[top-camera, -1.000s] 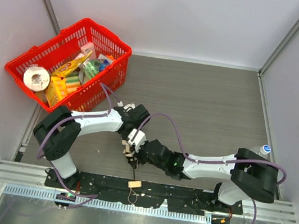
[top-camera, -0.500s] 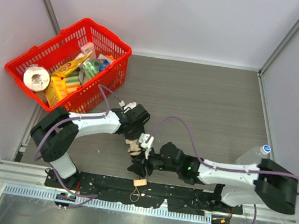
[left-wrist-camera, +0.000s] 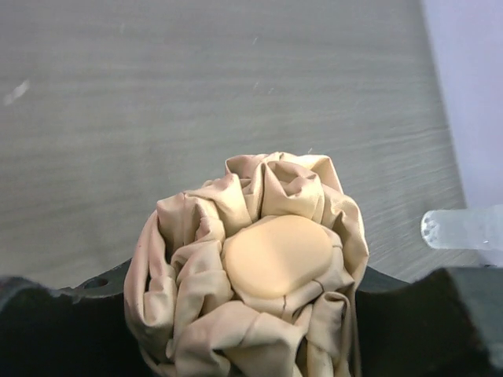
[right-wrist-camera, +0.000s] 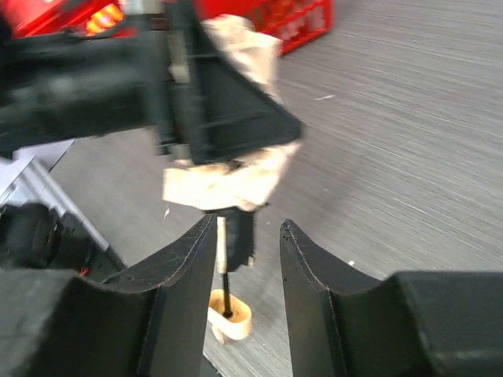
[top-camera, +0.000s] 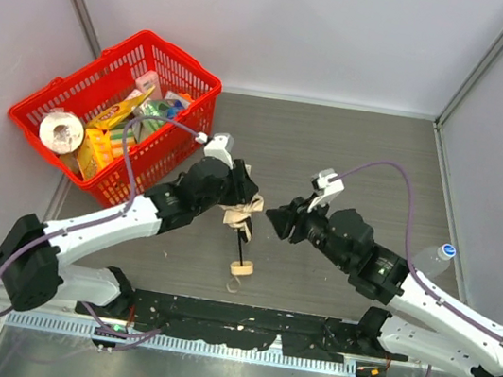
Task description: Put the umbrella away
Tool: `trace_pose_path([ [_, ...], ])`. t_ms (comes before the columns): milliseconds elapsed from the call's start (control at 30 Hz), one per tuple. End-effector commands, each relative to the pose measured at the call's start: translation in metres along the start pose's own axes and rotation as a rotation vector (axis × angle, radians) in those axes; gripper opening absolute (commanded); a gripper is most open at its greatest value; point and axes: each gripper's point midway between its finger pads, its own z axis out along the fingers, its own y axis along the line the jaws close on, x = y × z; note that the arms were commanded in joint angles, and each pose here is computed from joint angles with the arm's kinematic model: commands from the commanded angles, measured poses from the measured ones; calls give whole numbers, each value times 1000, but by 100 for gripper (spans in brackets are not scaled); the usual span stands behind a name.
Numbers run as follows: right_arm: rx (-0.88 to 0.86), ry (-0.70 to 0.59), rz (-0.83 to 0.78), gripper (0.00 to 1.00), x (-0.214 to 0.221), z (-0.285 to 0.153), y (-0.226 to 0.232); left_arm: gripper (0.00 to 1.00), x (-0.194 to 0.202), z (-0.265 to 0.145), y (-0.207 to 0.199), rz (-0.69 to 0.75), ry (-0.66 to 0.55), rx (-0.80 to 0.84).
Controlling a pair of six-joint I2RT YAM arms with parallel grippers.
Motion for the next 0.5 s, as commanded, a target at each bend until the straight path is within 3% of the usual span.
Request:
trace_pose_path([
  [0,96,33,32,41,-7,-6,-24,0,-82,-27,-41,135,-343,174],
  [133,-66,86,-29,53,2,7,3,0,-98,-39,-66,211,-353,250],
  [233,-22,41,-34,60,-10,6,-4,0,-106,-50,-78,271,-427,333],
  [400,118,-12,-46,61,-19,1,-30,0,-128,-69,-78,377,-744,416],
  [467,135,-12,-45,61,-19,-2,-34,0,-132,-67,-80,463,-809,417],
])
